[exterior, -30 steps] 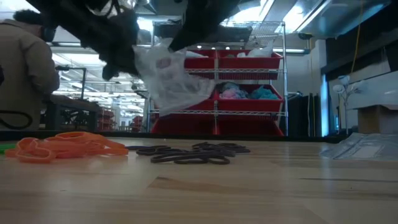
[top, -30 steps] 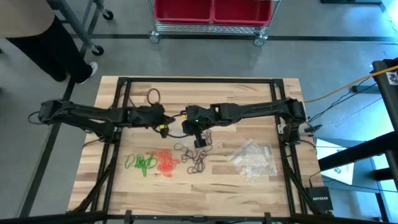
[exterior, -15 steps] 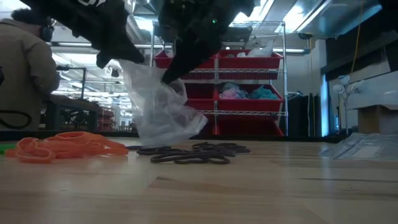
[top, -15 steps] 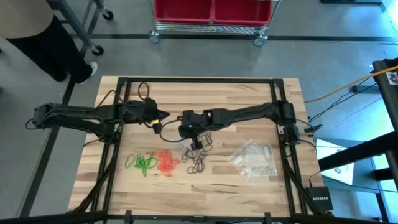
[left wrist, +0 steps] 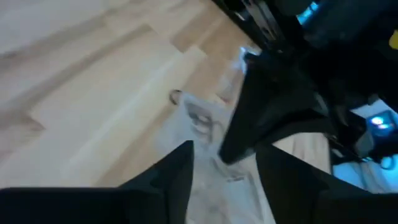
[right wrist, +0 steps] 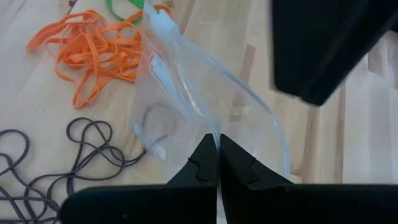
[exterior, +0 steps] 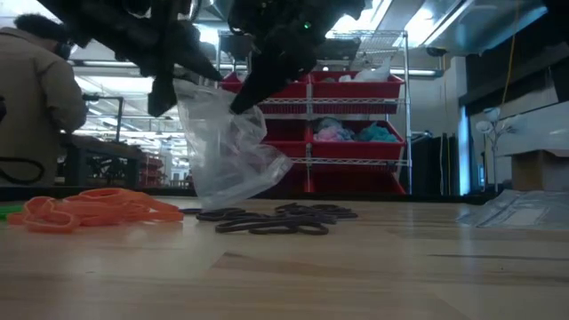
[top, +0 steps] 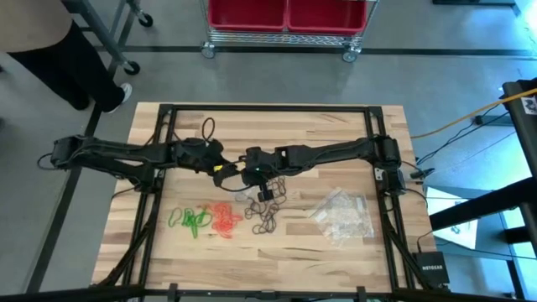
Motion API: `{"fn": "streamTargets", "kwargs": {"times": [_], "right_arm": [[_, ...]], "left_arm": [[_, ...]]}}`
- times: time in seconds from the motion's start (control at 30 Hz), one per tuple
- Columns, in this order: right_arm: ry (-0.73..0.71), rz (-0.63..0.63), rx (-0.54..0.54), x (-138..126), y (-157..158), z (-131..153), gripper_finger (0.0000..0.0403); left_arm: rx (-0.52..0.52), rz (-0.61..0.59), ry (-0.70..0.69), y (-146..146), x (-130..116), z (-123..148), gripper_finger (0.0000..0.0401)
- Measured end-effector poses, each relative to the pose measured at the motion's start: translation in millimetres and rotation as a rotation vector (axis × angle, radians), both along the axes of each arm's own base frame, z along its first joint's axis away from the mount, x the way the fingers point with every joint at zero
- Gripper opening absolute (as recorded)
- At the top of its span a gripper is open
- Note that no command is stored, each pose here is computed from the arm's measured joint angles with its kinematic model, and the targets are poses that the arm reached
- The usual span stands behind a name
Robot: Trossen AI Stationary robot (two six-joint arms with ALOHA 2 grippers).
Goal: Sort rubber bands
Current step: Put the black rubber band into the transparent zip bag
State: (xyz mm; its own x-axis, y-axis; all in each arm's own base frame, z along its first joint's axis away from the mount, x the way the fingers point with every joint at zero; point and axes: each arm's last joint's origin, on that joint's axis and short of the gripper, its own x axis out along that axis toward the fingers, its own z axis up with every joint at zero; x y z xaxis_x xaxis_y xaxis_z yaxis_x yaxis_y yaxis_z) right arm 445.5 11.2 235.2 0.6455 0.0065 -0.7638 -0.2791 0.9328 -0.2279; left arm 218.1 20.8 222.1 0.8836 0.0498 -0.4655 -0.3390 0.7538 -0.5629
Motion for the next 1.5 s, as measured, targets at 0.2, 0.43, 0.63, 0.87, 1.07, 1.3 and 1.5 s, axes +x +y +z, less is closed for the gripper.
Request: {"fn": "streamTargets", "kwargs": {"times": [0.2,0.43,0.63,0.87,1.07,1.3,1.5], "right_arm": [[0.001,0.000,-0.001,0,0,0,0.0000],[0.001,-0.001,-0.001,0,0,0,0.0000],[-0.002,-0.001,-0.001,0,0,0,0.0000],[-0.003,-0.001,-0.001,0,0,0,0.0000],[-0.003,-0.015,0.011,0,0,0,0.0000],[-0.024,-0.066,0.129,2,-2,2,0.0000],[-0.022,-0.055,0.303,3,-14,3,0.0000]], "left_arm": [[-0.042,0.013,0.073,0,6,-13,0.0202],[-0.066,-0.004,0.108,-2,11,-22,0.0205],[-0.073,-0.001,0.160,-1,16,-34,0.0193],[-0.024,-0.029,0.149,0,27,-43,0.0048],[0.107,0.023,0.246,5,18,-41,0.0002],[0.339,0.104,0.378,10,5,7,0.0001],[0.454,0.109,0.395,12,4,27,0.0001]]}}
